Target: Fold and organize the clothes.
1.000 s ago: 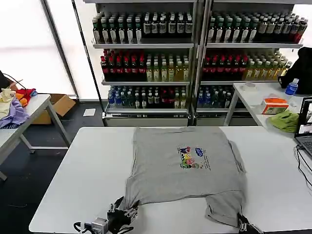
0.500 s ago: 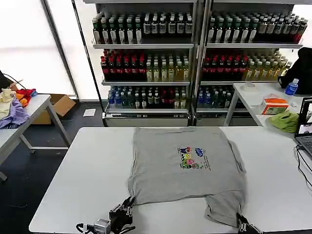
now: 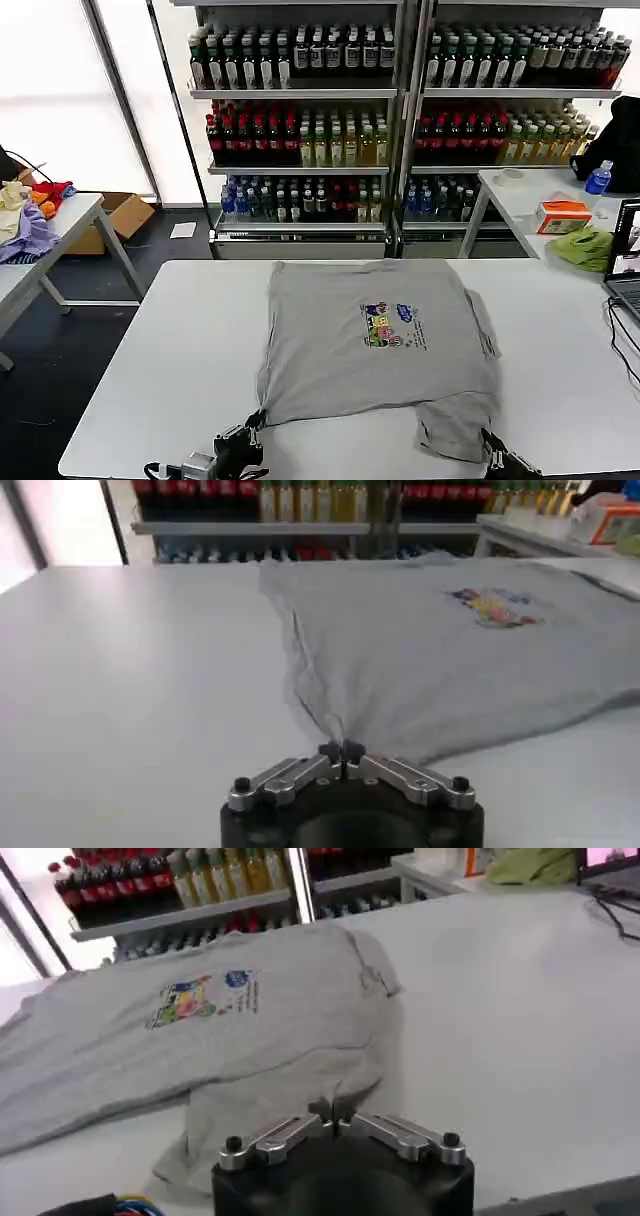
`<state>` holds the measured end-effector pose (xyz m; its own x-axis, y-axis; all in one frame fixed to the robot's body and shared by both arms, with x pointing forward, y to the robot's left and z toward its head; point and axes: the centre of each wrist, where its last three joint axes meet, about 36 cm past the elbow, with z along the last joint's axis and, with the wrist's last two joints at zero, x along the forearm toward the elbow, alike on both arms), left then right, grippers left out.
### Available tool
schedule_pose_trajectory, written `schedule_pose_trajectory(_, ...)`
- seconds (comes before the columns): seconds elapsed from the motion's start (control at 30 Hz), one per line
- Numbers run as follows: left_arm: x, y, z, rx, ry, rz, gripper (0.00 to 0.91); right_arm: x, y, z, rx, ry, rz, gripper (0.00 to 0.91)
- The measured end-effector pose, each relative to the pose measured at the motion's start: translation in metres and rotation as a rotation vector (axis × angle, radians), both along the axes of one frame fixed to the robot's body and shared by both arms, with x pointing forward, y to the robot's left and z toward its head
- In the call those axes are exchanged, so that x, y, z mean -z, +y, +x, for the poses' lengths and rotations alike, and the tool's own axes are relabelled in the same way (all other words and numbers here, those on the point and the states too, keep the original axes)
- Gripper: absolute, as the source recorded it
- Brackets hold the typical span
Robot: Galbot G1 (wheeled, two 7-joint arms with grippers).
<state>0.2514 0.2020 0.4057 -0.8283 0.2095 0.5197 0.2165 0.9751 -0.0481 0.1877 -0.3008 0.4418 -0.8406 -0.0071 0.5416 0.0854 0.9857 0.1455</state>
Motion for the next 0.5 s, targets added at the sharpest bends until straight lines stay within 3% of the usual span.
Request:
schedule_pose_trajectory(0.33,-0.029,0.015,-0.025,-0.012,0.021,0.028,0.010,-0.023,0.009,-0.023,-0.063,0.095,0.016,0.000)
schedule_pose_trajectory(0.5,-0.045,0.020,-0.036,-0.009,0.025,0.054,0.010,-0.035,0.016,-0.026,-0.067,0.077,0.062,0.000)
